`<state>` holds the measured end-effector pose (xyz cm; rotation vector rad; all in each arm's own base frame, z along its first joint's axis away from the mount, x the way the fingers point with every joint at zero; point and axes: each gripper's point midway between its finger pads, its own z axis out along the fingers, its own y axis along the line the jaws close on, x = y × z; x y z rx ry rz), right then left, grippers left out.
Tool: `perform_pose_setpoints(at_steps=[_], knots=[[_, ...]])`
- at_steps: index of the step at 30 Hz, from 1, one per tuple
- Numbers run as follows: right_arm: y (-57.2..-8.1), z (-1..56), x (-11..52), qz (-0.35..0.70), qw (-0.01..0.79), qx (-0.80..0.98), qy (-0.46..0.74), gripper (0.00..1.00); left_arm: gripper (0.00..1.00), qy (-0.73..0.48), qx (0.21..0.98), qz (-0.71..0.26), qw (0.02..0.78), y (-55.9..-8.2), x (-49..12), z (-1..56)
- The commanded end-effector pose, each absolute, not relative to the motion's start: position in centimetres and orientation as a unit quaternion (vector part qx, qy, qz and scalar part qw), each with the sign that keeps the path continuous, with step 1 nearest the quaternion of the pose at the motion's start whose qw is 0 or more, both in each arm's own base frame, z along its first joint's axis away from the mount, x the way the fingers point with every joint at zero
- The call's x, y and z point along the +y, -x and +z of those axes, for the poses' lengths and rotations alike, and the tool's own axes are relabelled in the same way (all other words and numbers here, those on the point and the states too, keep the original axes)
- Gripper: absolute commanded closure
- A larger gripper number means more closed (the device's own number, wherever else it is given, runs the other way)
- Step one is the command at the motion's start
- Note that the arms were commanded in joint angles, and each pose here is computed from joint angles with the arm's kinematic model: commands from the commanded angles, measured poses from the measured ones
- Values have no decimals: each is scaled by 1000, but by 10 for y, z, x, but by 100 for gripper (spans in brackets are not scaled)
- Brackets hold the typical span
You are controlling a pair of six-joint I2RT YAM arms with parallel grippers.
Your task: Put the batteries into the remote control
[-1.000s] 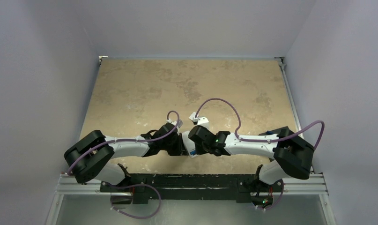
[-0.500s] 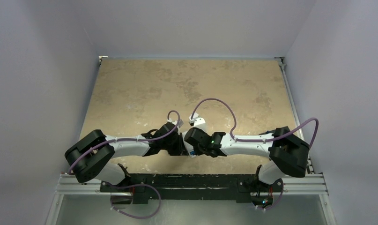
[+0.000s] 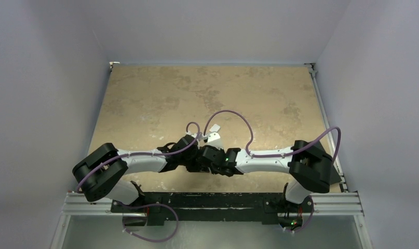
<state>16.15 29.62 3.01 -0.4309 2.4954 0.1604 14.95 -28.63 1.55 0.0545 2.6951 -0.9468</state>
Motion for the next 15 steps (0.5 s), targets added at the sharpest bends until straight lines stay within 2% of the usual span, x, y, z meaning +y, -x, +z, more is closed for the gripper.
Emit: perform_pose_setpoints(at_steps=[1,15], knots=[[-147,17,294,45,268,948,163,91,100,-30,919,-355,170,-164,-305,33],[-151,48,305,85,290,941,151,89,100,-28,923,-343,172,-162,-297,31]])
